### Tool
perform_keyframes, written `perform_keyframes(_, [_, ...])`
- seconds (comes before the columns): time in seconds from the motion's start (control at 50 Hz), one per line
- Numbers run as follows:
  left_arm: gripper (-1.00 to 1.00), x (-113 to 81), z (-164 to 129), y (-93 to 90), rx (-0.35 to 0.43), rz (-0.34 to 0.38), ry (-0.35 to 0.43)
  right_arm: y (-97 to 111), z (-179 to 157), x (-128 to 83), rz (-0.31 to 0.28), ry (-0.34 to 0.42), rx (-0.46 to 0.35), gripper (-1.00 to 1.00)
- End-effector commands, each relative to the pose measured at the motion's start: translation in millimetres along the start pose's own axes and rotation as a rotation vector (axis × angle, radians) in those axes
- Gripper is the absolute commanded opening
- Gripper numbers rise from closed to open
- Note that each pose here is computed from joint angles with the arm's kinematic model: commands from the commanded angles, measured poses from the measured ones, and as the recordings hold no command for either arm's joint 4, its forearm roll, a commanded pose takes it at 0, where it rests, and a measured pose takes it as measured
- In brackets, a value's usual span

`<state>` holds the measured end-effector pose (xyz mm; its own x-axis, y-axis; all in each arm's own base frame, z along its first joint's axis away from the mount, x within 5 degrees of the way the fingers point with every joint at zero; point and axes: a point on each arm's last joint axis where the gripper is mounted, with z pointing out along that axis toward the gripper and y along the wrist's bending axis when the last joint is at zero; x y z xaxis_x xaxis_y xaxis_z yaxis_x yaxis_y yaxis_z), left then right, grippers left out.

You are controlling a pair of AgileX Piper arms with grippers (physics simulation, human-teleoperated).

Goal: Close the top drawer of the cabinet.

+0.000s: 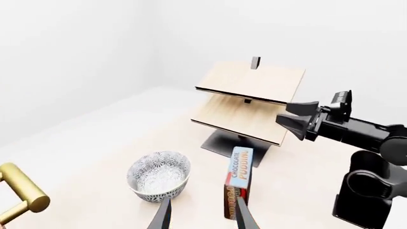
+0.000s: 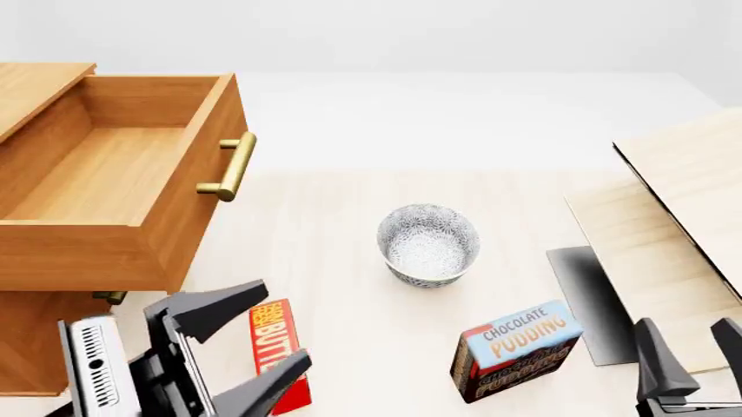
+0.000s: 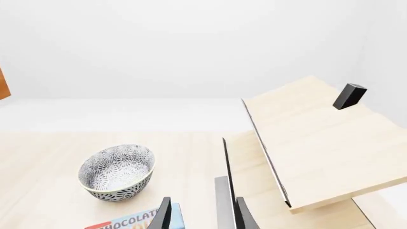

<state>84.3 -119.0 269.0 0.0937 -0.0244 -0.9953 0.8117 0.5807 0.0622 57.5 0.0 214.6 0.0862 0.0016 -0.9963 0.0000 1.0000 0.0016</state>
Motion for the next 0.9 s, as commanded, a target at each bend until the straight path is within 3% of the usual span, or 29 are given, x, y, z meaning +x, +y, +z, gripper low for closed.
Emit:
perform_keyframes(0.02, [1.00,-0.9,31.0,-8.3,0.047,0.005,-0.008,0.0,0.0,0.0,0.000,0.000,0.000,1.00])
perform_keyframes(0.48, [1.00,-4.5,71.2,-14.6,0.067,0.000,-0.022,0.0,0.0,0.0,0.000,0.000,0.000,1.00])
perform_keyframes(0.64, [1.00,-9.3,81.8,-6.1,0.026,0.010,-0.048,0.0,0.0,0.0,0.000,0.000,0.000,1.00])
perform_keyframes(0.9, [1.00,-5.4,91.7,7.4,-0.031,-0.020,-0.024,0.0,0.0,0.0,0.000,0.000,0.000,1.00])
